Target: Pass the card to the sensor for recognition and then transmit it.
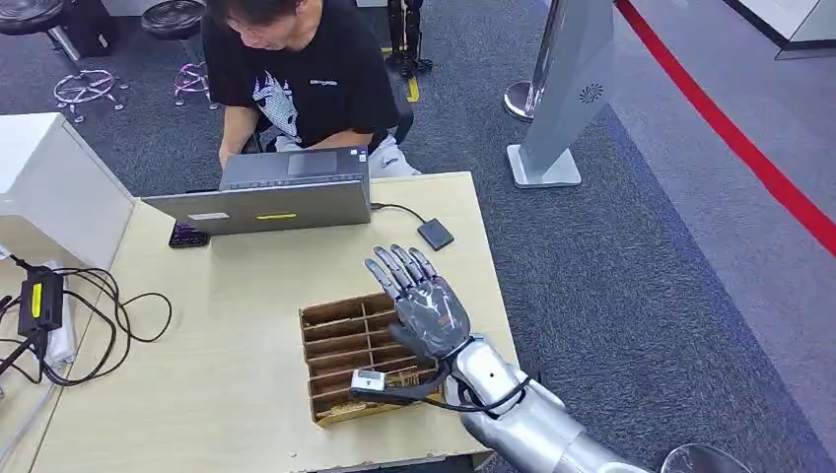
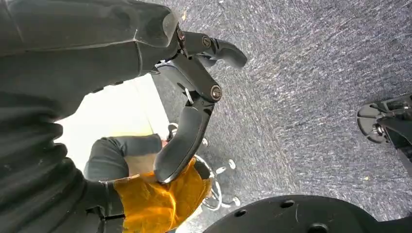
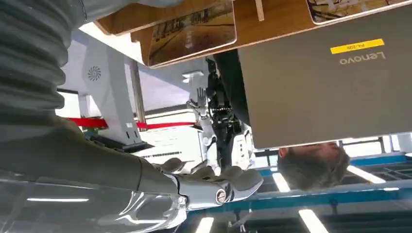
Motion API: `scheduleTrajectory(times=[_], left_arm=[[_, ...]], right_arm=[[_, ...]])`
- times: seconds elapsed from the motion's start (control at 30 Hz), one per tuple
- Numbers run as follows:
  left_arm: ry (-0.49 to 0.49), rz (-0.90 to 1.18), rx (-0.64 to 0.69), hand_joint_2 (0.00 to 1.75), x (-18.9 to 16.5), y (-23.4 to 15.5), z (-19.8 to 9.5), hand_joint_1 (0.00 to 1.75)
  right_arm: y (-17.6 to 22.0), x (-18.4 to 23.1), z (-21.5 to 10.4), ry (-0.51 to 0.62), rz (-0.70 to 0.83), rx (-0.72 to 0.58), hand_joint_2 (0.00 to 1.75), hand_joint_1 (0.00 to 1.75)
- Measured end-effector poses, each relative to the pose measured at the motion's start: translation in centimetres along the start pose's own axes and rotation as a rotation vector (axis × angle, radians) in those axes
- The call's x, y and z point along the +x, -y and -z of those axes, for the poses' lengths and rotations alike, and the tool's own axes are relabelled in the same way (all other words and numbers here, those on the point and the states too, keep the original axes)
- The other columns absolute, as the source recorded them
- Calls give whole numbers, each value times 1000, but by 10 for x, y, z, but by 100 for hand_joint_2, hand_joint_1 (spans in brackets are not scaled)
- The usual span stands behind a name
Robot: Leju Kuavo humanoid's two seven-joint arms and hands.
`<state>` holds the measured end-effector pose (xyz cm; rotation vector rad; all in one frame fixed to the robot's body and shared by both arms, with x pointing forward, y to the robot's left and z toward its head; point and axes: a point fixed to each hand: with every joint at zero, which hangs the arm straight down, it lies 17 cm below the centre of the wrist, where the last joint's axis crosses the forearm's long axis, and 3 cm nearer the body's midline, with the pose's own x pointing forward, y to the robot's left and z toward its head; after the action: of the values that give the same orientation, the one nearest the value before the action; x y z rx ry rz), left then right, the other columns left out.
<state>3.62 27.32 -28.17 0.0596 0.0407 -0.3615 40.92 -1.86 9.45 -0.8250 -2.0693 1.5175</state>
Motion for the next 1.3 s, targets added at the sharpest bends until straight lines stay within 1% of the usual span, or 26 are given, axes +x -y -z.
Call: scheduleTrajectory(times=[0.17,0.23,0.3,0.33,0.37,0.4,0.43,0.5,0.57,0.67,0.73,0.77,0.83,0.87,1.0,1.17,1.2,1.23,1.27,1.3], left_arm=[[0,-4,-1,175,0,0,0,0],[0,-4,-2,175,0,0,0,0],[0,-4,-2,175,0,0,0,0],[0,-4,-3,175,0,0,0,0],[0,-4,-3,175,0,0,0,0],[0,-4,-3,175,0,0,0,0],[0,-3,-3,175,0,0,0,0],[-1,-2,-2,175,0,0,0,0],[-1,-1,-2,175,0,0,0,0],[-1,-1,-3,175,0,0,0,0],[-1,0,-3,175,0,0,0,0],[-1,0,-3,175,0,0,0,0],[-1,1,-3,175,0,0,0,0],[-1,2,-3,175,0,0,0,0],[-1,4,-2,175,-1,0,0,0],[-2,-2,-3,175,-1,0,0,0],[-2,-4,-3,175,-1,0,0,0],[-2,-5,-3,175,-1,0,0,0],[-2,-6,-3,175,-1,0,0,0],[-2,-6,-3,175,-1,0,0,0]], right_arm=[[-1,3,1,11,-1,9,175,0],[-2,4,1,14,2,14,175,14],[-3,4,1,17,8,19,175,56],[-4,5,1,18,9,23,175,108],[-4,5,1,20,9,25,175,133],[-4,6,1,21,9,25,175,141],[-4,6,1,23,9,26,175,159],[-5,7,1,26,9,27,175,159],[-5,8,1,28,9,28,175,154],[-5,8,2,29,9,28,175,169],[-6,7,2,30,9,30,175,171],[-6,7,2,30,11,31,175,169],[-6,7,1,31,13,32,175,169],[-6,6,2,30,15,32,175,173],[-6,7,2,36,14,33,175,171],[-8,7,2,37,14,37,175,157],[-8,7,1,38,14,39,175,147],[-8,7,1,37,14,39,175,147],[-8,7,1,37,15,39,175,91],[-8,7,1,34,15,39,175,28]])
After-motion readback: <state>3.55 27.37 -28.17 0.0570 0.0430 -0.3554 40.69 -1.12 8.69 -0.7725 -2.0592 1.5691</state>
